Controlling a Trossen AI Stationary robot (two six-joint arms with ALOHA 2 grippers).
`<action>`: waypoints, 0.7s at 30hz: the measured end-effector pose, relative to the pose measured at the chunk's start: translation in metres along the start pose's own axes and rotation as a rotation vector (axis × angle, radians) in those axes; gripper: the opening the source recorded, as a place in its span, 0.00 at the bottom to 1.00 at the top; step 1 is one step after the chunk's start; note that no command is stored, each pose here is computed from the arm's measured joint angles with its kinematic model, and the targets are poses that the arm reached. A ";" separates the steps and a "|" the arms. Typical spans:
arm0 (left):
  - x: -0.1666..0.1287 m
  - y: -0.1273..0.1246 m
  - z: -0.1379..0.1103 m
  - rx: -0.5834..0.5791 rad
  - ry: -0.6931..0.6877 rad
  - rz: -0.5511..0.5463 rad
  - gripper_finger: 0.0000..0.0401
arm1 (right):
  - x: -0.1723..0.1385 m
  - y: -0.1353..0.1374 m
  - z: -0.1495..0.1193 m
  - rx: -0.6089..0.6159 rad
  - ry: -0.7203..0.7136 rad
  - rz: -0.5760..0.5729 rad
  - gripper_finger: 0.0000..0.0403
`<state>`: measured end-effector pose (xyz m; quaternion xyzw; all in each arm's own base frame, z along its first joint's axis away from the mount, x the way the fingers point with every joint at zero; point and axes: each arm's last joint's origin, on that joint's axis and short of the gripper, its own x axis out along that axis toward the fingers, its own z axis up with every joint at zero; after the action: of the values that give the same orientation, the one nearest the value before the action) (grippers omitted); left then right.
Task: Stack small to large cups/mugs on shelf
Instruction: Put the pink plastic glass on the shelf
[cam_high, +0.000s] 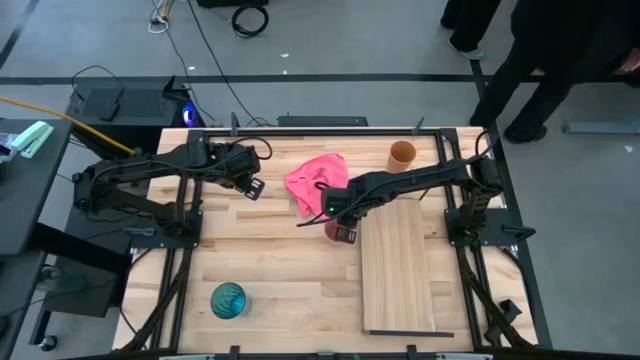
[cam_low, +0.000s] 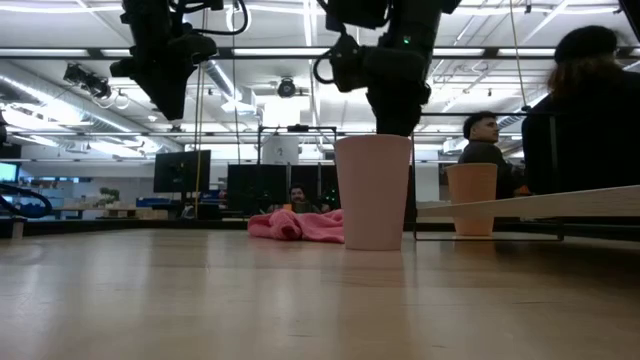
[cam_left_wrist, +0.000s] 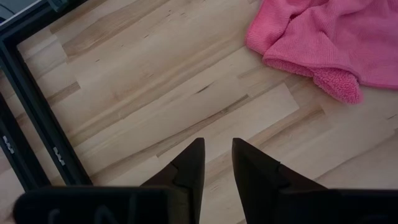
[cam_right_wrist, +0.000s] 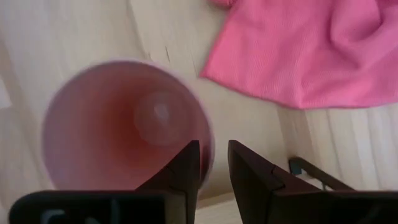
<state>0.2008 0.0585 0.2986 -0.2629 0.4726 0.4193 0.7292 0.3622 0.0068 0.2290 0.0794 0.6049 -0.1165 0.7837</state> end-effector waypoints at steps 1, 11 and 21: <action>0.000 0.000 0.000 0.000 0.000 0.000 0.23 | 0.002 0.000 -0.002 -0.001 0.009 -0.003 0.23; 0.000 0.000 0.000 -0.003 -0.005 -0.005 0.21 | 0.006 -0.001 -0.005 0.013 0.021 -0.006 0.22; 0.000 -0.001 0.001 -0.004 -0.006 -0.006 0.18 | 0.005 0.000 -0.004 0.016 0.017 0.005 0.04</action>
<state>0.2015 0.0586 0.2989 -0.2643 0.4687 0.4188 0.7315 0.3595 0.0071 0.2236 0.0882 0.6103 -0.1186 0.7783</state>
